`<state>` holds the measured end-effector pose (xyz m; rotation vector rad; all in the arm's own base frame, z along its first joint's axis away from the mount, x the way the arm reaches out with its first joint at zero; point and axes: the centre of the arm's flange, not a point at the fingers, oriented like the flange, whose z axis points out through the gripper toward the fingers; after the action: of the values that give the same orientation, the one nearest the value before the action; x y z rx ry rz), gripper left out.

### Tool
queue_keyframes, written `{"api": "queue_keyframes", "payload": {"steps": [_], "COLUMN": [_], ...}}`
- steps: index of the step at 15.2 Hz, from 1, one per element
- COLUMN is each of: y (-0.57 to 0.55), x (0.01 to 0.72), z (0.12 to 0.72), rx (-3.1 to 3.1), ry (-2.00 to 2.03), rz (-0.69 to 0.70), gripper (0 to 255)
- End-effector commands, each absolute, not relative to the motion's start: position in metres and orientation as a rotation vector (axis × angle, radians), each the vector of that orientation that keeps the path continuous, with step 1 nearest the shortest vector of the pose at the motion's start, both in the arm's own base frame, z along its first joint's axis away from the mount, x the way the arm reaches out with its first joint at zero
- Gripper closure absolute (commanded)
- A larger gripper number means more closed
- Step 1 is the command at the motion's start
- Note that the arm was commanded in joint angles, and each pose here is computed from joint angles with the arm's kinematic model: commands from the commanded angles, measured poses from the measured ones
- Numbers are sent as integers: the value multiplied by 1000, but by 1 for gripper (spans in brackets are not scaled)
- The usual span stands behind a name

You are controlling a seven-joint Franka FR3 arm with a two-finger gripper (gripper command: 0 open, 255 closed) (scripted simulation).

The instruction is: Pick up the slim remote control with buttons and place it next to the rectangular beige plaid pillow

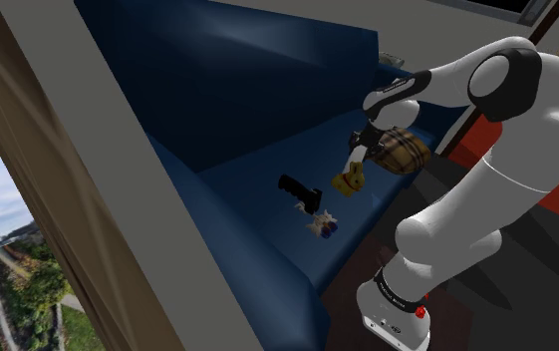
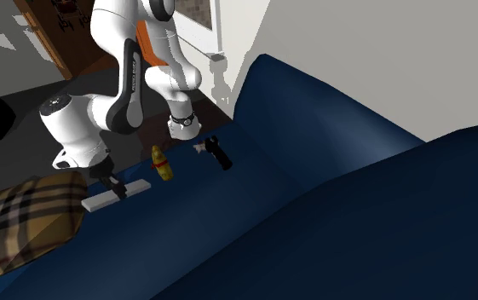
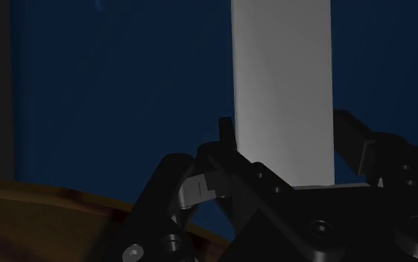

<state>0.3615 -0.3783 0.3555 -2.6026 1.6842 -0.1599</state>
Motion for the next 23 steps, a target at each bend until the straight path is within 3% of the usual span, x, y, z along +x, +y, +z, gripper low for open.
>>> {"api": "queue_keyframes", "payload": {"steps": [1, 5, 6, 11, 15, 23], "y": [-378, -378, -378, -378, -377, -377], "x": [361, 361, 361, 361, 356, 356], "z": [355, 355, 355, 355, 404, 404], "rx": [-2603, -2603, -2603, -2603, -2603, -2603], "ry": [1684, 1684, 1684, 1684, 1684, 1684], "rz": [-161, -161, -161, -161, -161, -161], "gripper": [255, 255, 0, 0, 0, 0]}}
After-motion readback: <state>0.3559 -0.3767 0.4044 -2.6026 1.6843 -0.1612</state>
